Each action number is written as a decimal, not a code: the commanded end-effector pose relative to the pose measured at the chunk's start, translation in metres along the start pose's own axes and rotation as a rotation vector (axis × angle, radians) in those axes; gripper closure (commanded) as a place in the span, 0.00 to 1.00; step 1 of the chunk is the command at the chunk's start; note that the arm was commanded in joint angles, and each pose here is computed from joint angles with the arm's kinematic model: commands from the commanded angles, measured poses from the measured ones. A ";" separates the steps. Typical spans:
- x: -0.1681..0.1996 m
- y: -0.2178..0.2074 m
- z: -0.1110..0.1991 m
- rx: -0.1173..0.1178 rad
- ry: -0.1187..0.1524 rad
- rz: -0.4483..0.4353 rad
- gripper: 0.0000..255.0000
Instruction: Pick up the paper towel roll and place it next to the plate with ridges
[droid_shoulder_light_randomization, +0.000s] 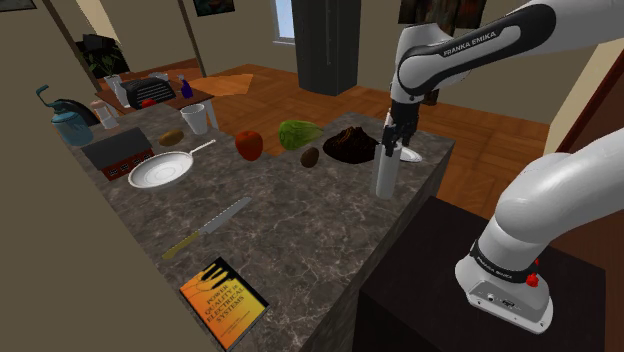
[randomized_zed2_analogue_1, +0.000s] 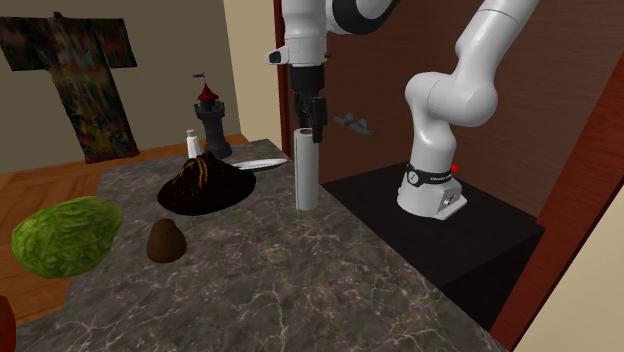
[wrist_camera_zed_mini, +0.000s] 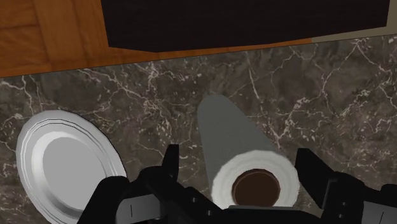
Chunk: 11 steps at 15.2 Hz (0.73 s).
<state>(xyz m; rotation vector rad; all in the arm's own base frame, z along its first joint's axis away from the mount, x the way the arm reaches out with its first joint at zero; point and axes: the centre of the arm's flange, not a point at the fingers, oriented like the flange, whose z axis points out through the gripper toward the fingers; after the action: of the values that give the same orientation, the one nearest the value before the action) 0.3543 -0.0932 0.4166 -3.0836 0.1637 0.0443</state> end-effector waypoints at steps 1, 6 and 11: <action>0.000 0.000 0.000 0.000 0.000 0.000 0.00; 0.000 0.000 -0.050 0.000 0.000 0.000 0.00; 0.000 0.000 -0.050 0.000 0.000 0.000 0.00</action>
<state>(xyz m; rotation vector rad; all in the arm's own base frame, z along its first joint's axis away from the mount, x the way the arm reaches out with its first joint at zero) 0.3555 -0.0959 0.4662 -3.0837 0.1637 0.0439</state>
